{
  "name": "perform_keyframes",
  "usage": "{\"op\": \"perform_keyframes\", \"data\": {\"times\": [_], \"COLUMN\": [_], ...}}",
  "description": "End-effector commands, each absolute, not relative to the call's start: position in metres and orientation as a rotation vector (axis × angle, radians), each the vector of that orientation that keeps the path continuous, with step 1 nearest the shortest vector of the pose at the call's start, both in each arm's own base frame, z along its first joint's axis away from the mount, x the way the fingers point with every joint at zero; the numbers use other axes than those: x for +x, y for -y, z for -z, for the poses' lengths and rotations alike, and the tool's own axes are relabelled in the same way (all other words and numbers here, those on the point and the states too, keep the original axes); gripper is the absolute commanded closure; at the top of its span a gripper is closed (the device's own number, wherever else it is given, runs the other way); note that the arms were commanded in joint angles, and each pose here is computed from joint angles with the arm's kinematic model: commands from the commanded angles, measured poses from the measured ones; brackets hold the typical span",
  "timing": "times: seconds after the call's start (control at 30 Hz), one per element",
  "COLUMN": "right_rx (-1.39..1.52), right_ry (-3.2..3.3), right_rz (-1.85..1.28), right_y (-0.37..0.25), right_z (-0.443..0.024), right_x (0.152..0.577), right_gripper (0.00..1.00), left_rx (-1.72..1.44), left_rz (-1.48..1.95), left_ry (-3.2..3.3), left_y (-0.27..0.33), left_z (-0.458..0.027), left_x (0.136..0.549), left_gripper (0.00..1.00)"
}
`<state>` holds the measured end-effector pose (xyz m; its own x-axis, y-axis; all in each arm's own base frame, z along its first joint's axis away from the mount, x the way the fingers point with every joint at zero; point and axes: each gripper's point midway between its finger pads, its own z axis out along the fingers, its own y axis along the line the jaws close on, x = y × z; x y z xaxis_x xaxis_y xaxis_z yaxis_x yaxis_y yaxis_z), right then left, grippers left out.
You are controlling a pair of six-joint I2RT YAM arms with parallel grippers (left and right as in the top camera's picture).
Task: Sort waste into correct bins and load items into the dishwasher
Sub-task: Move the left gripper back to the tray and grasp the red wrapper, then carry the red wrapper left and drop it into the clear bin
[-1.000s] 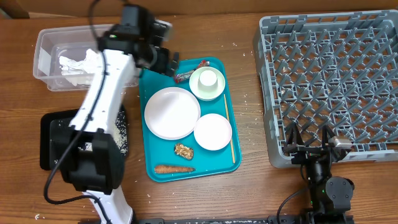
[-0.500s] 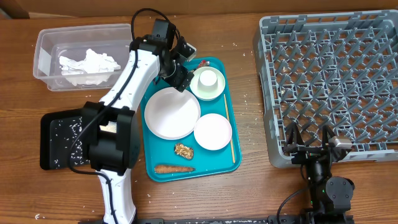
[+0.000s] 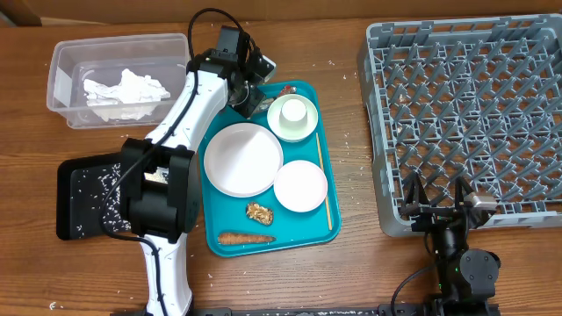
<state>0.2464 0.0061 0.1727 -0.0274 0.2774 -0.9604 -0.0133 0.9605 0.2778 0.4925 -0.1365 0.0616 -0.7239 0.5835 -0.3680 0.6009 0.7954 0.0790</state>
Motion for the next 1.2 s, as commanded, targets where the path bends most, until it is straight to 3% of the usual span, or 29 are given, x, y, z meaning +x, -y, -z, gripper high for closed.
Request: {"op": "perform_keyframes", "data": {"times": [0.0,0.57,0.7,0.9,1.17], "right_rx": [0.212,0.212,0.212,0.212,0.212], "right_ry": [-1.581,-1.581,-1.581,-1.581,-1.581], "right_rz": [-0.225,-0.225,-0.225,-0.225,-0.225], "right_y": [-0.005,-0.005,-0.005,-0.005,-0.005], "right_z": [-0.171,-0.171,-0.171,-0.171,-0.171], "right_x": [0.246,0.246,0.246,0.246,0.246], "right_gripper": [0.0,0.0,0.0,0.0,0.0], "left_rx": [0.913,0.941,0.942,0.804,0.571], "left_rz": [0.066,0.239,0.226,0.033,0.067], "left_ry": [-2.613,-2.604,-2.627,-2.646,-2.573], "left_y": [0.136,0.156,0.154,0.132,0.135], "left_z": [-0.055,-0.048,-0.035,-0.044,-0.133], "left_x": [0.493,0.486,0.487,0.505,0.522], "left_gripper": [0.52,0.57,0.65,0.96,0.96]}}
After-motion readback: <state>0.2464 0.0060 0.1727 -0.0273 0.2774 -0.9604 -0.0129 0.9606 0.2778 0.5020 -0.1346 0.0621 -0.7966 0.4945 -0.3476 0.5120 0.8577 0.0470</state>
